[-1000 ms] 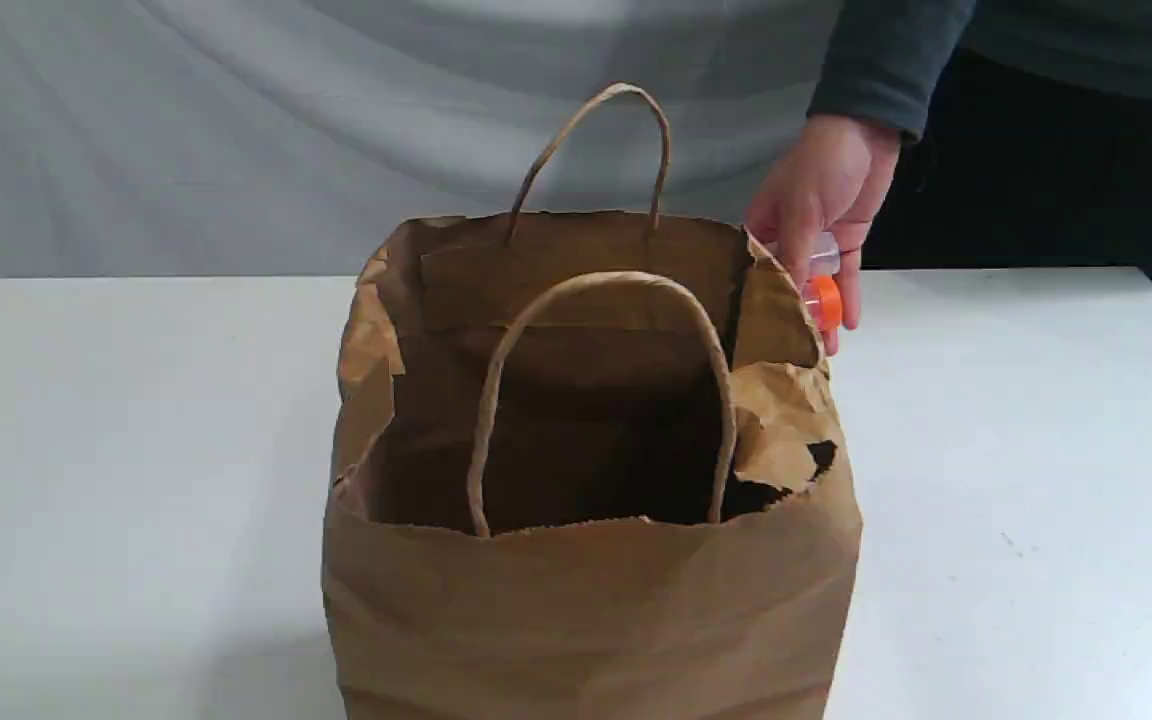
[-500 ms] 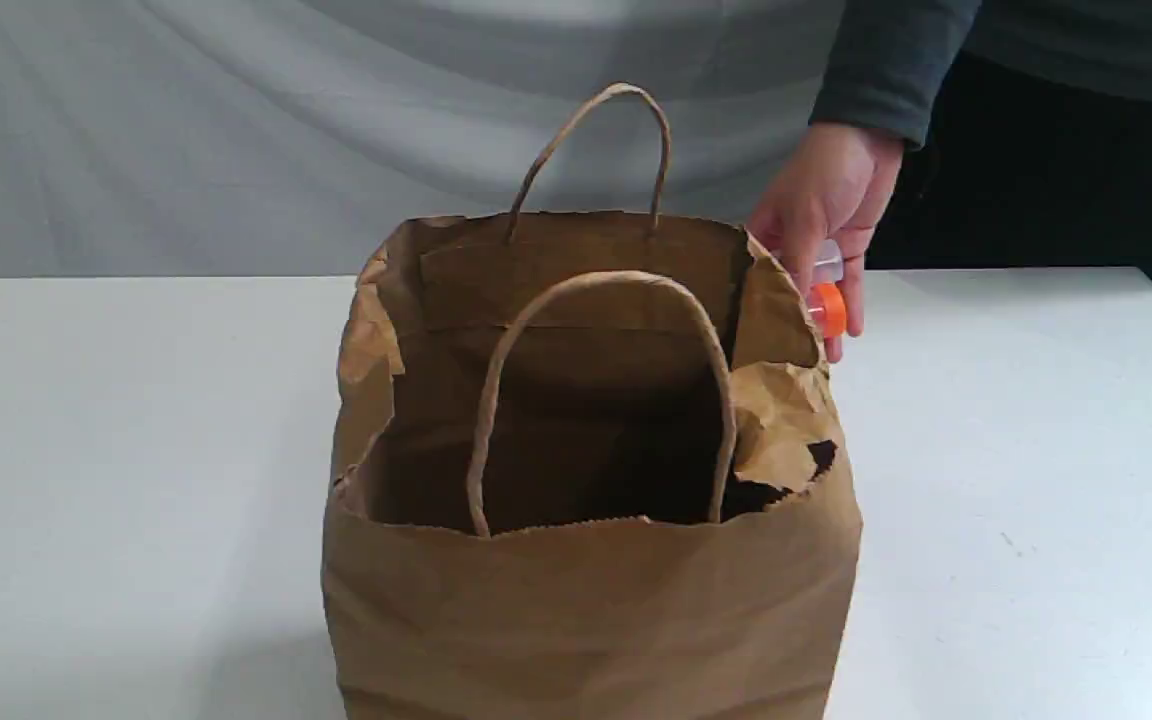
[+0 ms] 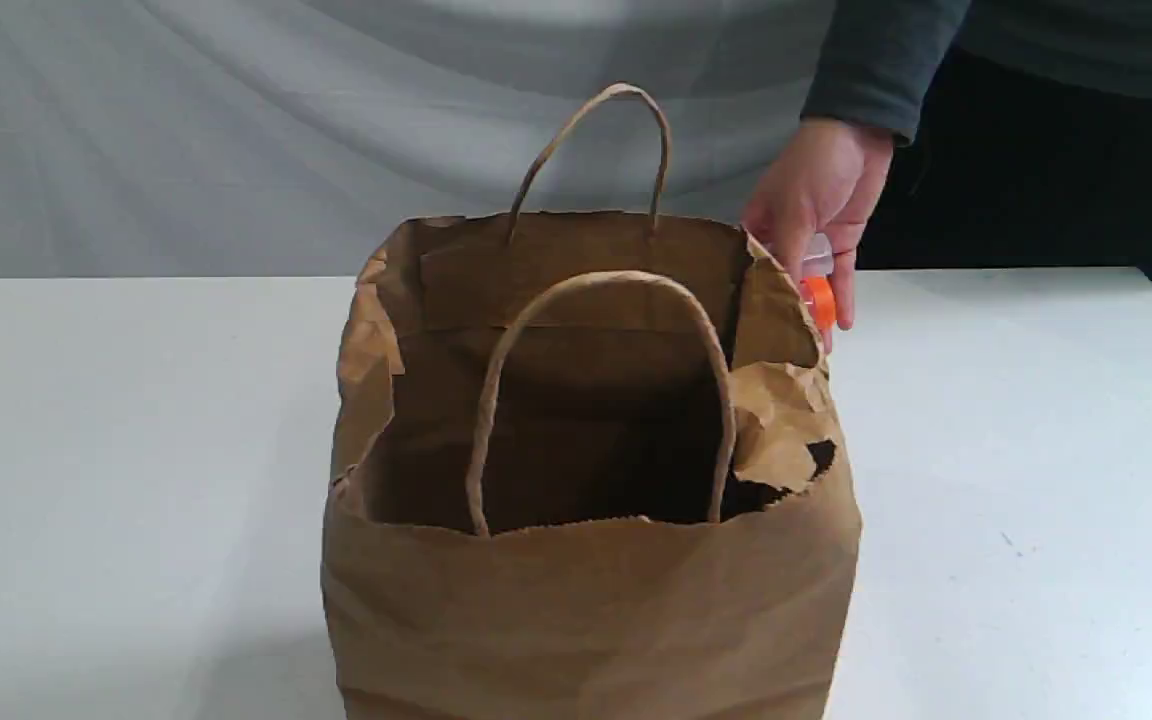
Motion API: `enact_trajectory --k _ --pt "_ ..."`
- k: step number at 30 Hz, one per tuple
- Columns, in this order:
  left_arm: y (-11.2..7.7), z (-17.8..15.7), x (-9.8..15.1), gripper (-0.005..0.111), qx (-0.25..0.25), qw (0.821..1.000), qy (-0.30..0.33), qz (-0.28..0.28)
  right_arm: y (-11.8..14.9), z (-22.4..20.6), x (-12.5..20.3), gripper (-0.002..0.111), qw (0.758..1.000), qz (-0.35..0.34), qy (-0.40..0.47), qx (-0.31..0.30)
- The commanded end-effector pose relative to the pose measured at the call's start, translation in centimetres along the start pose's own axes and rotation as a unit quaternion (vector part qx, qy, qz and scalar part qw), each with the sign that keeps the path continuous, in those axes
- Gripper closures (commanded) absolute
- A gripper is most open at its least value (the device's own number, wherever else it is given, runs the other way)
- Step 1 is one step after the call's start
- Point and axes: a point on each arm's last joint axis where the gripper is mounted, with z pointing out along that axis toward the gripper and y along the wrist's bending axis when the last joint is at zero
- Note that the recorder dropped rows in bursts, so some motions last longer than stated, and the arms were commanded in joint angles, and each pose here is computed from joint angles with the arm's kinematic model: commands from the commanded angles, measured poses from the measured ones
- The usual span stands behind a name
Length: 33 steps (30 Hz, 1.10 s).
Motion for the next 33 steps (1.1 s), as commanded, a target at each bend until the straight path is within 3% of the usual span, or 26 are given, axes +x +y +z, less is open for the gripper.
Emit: enact_trajectory --k 1,7,11,15,20,24,26,29,33 --pt "-1.4 1.8 -1.5 0.107 0.068 0.994 0.064 0.057 -0.1 0.0 0.1 0.108 1.000 -0.012 0.001 0.003" --pt "-3.8 6.2 -2.8 0.107 0.248 0.947 0.187 0.083 -0.1 0.0 0.2 0.108 1.000 -0.012 0.003 0.003" --pt "-4.4 8.7 -2.7 0.107 0.330 0.915 0.229 0.049 -0.1 0.0 0.2 0.108 1.000 -0.012 0.008 0.004" --pt "-4.9 10.4 -1.9 0.107 0.426 0.870 0.247 0.010 -0.1 0.0 0.3 0.108 1.000 -0.011 0.008 0.004" --pt "-4.8 12.6 -0.5 0.101 0.449 0.855 0.260 -0.001 -0.1 0.0 0.3 0.108 1.000 -0.011 0.008 0.004" --pt "-6.8 12.4 0.3 0.085 0.510 0.820 0.256 0.040 -0.1 0.0 0.3 0.108 1.000 -0.011 0.008 0.004" --pt "-7.8 12.4 0.6 0.072 0.512 0.820 0.249 0.057 -0.1 0.0 0.3 0.108 1.000 -0.011 0.008 0.004" --pt "-9.2 13.0 1.0 0.054 0.479 0.843 0.233 0.078 -0.1 0.0 0.3 0.108 1.000 -0.014 0.008 0.004" --pt "-10.7 13.2 1.5 0.047 0.449 0.860 0.214 0.111 -0.1 0.0 0.3 0.108 1.000 -0.014 0.008 0.004"
